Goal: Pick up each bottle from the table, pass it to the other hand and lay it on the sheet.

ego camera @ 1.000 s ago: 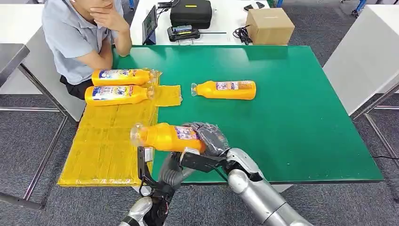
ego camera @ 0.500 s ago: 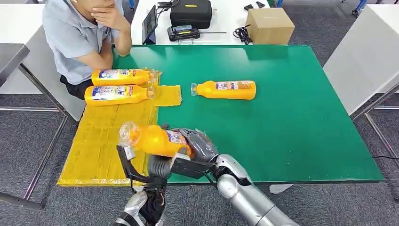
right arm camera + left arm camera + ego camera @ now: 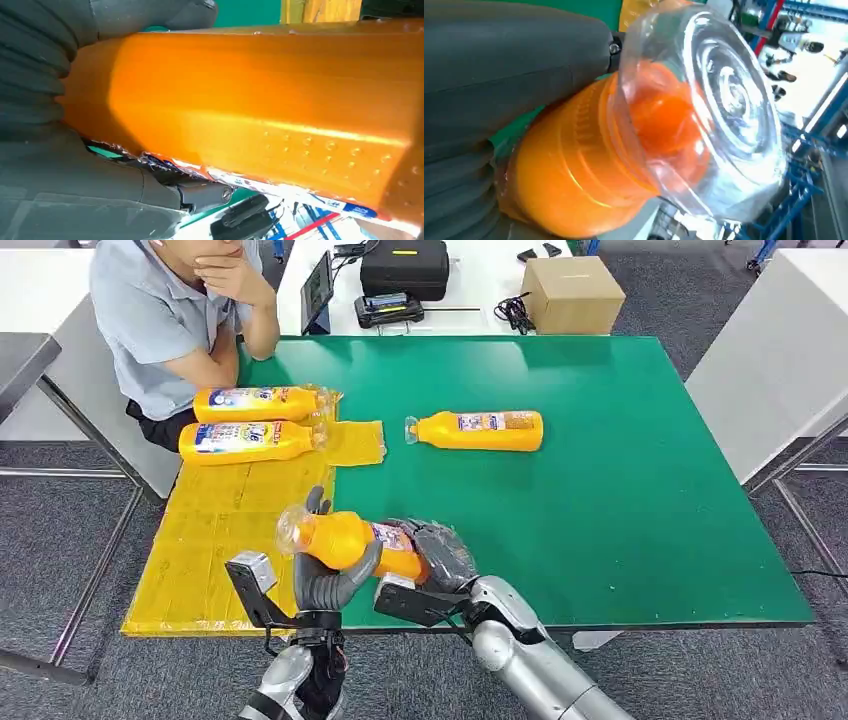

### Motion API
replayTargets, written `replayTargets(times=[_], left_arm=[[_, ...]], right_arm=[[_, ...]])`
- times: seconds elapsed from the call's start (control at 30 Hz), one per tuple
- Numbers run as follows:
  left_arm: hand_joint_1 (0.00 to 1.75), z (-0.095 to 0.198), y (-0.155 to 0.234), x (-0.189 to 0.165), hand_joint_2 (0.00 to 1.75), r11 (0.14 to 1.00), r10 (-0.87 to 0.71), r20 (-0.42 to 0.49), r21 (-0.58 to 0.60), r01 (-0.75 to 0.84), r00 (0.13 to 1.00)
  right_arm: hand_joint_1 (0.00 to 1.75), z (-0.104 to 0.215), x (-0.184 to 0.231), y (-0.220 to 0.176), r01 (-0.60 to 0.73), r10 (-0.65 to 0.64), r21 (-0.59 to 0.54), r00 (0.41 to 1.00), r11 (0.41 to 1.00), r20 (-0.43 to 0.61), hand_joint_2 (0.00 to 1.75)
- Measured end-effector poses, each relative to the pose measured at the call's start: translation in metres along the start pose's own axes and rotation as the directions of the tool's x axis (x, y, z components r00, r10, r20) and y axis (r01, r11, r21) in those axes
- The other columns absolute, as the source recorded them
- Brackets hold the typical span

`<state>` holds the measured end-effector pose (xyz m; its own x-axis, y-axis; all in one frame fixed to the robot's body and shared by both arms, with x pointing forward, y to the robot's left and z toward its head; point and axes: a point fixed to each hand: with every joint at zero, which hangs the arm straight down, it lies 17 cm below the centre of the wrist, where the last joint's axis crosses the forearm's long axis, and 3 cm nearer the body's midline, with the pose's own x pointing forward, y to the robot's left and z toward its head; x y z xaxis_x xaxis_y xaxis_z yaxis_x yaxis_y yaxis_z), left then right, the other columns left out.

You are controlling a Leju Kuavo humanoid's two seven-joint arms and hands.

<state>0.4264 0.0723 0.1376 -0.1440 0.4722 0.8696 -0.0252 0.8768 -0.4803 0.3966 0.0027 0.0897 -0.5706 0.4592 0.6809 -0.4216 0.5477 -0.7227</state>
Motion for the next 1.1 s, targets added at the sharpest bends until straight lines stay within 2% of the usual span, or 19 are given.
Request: replayTargets(times=[0.23, 0.53, 0.63, 0.73, 0.9, 1.1], left_arm=[[0.0, 0.007, -0.012, -0.021, 1.75, 0.986, 0.149, -0.154, -0.057, -0.159, 0.977], [0.0, 0.009, -0.017, -0.023, 1.75, 0.979, 0.172, -0.175, -0.077, -0.188, 0.969], [0.0, 0.011, -0.023, -0.022, 1.75, 0.972, 0.189, -0.184, -0.103, -0.21, 0.965], [0.0, 0.013, -0.03, -0.021, 1.75, 0.963, 0.207, -0.192, -0.131, -0.234, 0.959], [0.0, 0.012, -0.034, -0.011, 1.75, 0.956, 0.223, -0.145, -0.161, -0.246, 0.964], [0.0, 0.01, -0.037, 0.008, 1.75, 0.983, 0.08, 0.022, -0.169, -0.075, 0.997]], right_arm=[[1.75, 0.005, -0.003, 0.004, 0.031, -0.031, 0.03, 1.0, 0.999, -0.001, 1.75], [1.75, 0.005, -0.004, 0.004, 0.038, -0.038, 0.032, 0.999, 0.999, -0.001, 1.75], [1.75, 0.006, -0.001, 0.006, 0.079, -0.079, 0.046, 0.997, 0.996, 0.01, 1.75], [1.75, 0.006, 0.007, 0.011, 0.171, -0.173, 0.076, 0.985, 0.982, 0.024, 1.75], [1.75, 0.005, 0.011, 0.008, 0.277, -0.281, 0.092, 0.959, 0.956, 0.029, 1.75], [1.75, 0.004, 0.013, 0.005, 0.317, -0.321, 0.094, 0.946, 0.944, 0.03, 1.75]])
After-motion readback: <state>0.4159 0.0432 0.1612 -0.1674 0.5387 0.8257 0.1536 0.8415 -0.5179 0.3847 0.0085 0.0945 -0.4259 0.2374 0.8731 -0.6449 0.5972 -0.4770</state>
